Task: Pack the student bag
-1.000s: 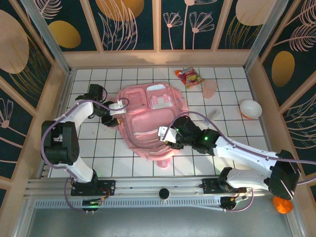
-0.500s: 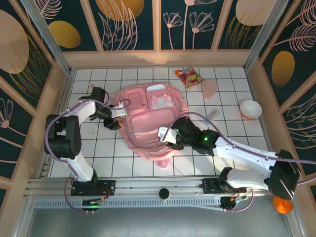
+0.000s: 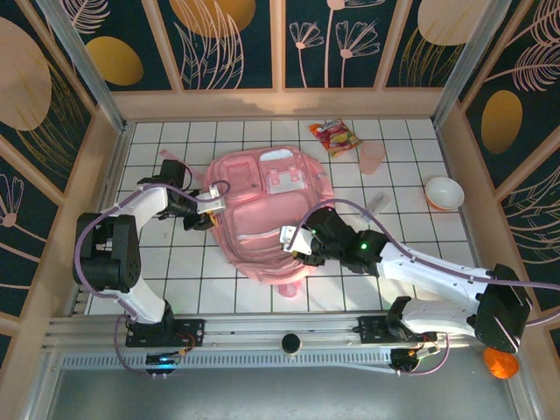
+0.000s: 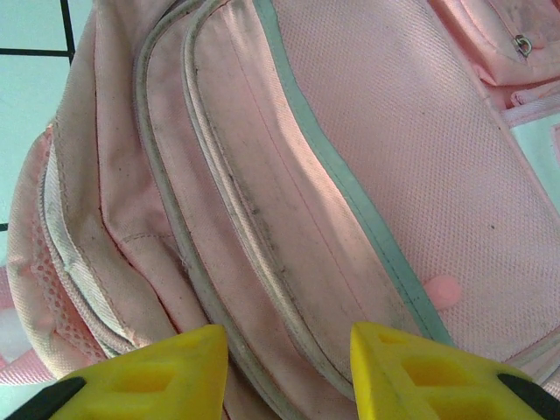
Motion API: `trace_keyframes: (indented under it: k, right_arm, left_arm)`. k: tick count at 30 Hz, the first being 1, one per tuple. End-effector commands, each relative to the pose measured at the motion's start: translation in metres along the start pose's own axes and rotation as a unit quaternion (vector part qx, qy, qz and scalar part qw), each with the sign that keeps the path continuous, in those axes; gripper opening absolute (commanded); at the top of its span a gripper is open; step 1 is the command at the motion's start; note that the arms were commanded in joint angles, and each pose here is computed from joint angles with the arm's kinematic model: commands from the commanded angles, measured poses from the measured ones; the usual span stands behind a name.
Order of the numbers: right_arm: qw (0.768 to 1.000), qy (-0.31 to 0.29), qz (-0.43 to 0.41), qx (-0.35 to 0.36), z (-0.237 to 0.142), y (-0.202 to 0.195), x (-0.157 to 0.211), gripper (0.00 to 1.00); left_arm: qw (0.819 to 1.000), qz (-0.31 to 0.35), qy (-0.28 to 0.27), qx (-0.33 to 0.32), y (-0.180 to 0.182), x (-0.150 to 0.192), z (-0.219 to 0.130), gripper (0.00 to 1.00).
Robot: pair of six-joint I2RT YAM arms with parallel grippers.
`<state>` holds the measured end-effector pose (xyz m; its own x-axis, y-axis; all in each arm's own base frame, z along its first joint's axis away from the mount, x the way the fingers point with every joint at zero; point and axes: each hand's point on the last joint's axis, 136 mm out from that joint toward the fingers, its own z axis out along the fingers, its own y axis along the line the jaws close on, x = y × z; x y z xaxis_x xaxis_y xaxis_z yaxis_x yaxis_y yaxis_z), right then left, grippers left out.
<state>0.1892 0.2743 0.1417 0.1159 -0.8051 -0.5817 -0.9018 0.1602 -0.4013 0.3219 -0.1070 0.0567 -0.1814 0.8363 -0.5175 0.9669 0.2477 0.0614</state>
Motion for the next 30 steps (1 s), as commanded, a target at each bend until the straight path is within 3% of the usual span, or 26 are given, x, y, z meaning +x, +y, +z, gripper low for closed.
trace_keyframes:
  k: [1, 5, 7, 17, 27, 30]
  right_arm:
    - [1.000, -0.011, 0.008, 0.000, 0.001, 0.002, -0.004, 0.41]
    - [1.000, -0.011, 0.008, -0.001, 0.001, 0.002, -0.004, 0.41]
    - [1.000, -0.012, 0.009, 0.000, 0.001, 0.002, -0.004, 0.41]
    - [1.000, -0.009, 0.009, -0.002, 0.004, 0.002, -0.005, 0.41]
    - [1.000, -0.019, 0.007, -0.011, 0.008, 0.004, -0.010, 0.41]
    - [1.000, -0.022, 0.011, -0.007, 0.010, 0.001, -0.013, 0.41]
  left_arm:
    - [1.000, 0.009, -0.020, -0.003, -0.003, -0.008, -0.003, 0.30]
    - [1.000, 0.009, -0.025, -0.016, 0.001, -0.011, -0.006, 0.40]
    - [0.999, 0.005, -0.031, -0.016, 0.002, -0.014, -0.006, 0.40]
    - [0.999, -0.001, -0.046, -0.024, 0.006, -0.025, -0.015, 0.21]
    - [0.995, 0.035, -0.025, -0.092, 0.007, -0.019, -0.022, 0.06]
    - [0.992, 0.052, -0.014, -0.116, 0.004, -0.016, -0.019, 0.06]
